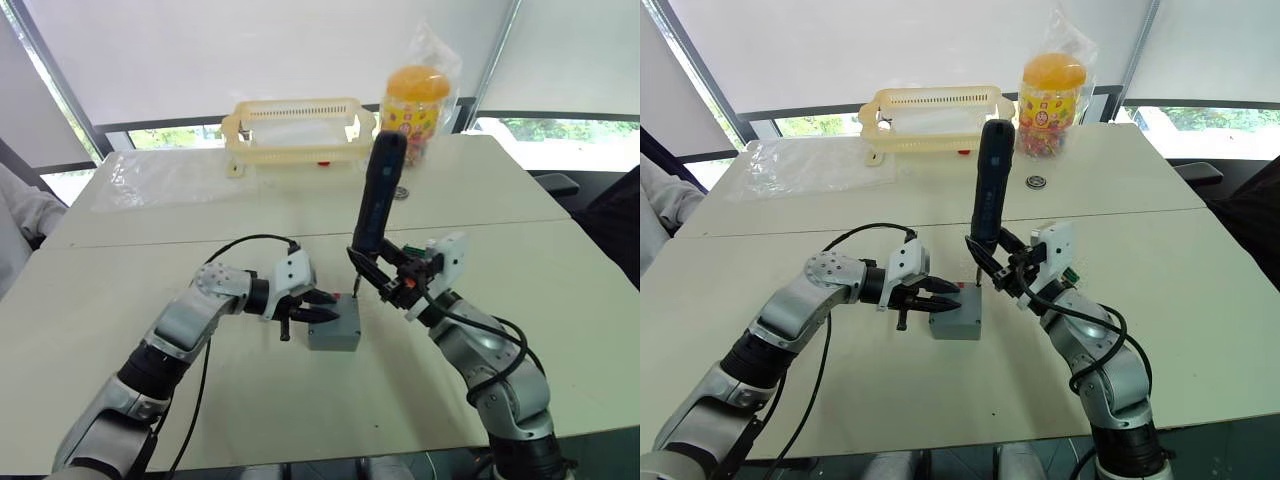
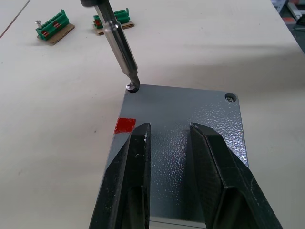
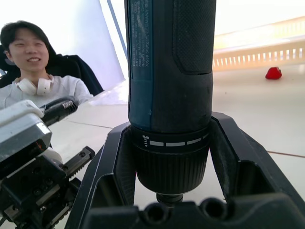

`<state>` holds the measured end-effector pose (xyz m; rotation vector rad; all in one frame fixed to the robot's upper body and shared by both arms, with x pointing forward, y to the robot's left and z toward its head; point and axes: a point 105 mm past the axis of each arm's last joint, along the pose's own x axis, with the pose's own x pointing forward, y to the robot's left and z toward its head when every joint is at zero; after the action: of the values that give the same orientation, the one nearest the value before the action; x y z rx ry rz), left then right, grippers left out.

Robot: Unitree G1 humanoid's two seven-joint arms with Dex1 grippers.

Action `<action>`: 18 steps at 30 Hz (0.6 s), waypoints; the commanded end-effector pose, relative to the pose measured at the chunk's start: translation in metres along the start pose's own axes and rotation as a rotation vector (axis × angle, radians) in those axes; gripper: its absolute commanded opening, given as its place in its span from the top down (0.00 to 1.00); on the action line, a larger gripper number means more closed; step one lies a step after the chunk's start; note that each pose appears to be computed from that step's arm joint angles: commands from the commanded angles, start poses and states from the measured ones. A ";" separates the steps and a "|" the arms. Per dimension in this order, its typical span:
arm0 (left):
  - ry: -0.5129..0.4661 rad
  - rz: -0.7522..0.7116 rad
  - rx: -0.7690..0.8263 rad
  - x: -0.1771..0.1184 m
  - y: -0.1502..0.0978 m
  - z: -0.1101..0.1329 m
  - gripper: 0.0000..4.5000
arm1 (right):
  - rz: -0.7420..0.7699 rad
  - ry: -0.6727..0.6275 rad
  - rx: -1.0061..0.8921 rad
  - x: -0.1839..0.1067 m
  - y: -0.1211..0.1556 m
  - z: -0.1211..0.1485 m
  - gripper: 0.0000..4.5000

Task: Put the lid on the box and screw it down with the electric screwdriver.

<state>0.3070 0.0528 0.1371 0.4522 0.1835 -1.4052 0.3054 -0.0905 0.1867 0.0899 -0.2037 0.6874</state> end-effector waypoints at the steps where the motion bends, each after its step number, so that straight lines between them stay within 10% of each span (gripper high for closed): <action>1: 0.053 -0.008 -0.033 0.001 -0.003 -0.014 0.72 | 0.016 -0.075 -0.045 -0.001 0.004 0.016 0.61; 18: 0.056 -0.013 -0.038 0.002 -0.004 -0.015 0.72 | 0.005 -0.129 -0.026 0.001 0.003 0.032 0.61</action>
<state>0.3070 0.0529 0.1370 0.4522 0.1840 -1.4053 0.3071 -0.0911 0.1879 0.1195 -0.2095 0.6776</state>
